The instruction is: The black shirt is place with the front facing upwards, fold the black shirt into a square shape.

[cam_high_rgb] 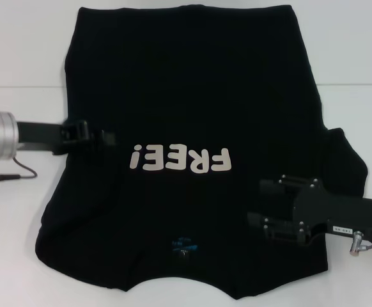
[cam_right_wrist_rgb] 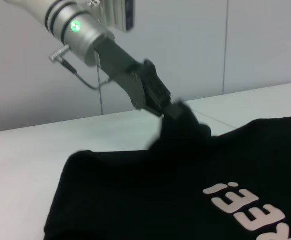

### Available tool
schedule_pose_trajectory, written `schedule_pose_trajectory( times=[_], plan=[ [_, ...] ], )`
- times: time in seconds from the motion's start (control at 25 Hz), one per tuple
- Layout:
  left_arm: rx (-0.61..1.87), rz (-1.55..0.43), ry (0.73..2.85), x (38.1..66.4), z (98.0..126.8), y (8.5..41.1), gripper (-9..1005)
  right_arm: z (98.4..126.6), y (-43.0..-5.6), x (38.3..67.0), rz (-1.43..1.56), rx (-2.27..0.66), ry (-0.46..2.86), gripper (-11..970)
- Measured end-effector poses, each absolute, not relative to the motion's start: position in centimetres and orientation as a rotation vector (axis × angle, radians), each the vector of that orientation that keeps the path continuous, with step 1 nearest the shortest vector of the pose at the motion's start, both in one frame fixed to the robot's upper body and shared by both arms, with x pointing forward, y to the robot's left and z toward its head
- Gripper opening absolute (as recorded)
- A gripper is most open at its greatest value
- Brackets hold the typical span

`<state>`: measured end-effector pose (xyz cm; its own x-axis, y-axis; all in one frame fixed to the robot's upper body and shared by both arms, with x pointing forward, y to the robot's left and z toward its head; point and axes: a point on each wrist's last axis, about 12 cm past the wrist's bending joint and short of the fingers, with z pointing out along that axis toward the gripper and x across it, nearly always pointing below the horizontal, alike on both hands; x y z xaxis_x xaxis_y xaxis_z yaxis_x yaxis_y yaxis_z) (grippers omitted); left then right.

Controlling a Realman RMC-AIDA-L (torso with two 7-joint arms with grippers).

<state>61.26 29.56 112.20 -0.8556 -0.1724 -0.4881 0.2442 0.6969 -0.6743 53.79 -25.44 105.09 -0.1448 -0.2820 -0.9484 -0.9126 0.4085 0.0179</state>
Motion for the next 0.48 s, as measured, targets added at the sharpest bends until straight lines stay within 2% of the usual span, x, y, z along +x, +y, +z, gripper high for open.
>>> schedule_pose_trajectory(
  times=[0.16, 0.36, 0.48],
  plan=[
    [0.010, -1.059, 2.372, 60.7, 110.6, 29.2, 4, 104.8, -25.2, 53.6, 0.802, -1.061, 1.667, 737],
    [-0.015, -1.162, 2.322, 59.8, 109.3, 28.3, 240, 104.7, -25.4, 53.5, 0.802, -1.054, 1.672, 737],
    [-0.091, -1.140, 2.324, 59.5, 108.8, 29.6, 372, 104.7, -25.5, 53.4, 0.801, -1.052, 1.673, 738]
  ],
)
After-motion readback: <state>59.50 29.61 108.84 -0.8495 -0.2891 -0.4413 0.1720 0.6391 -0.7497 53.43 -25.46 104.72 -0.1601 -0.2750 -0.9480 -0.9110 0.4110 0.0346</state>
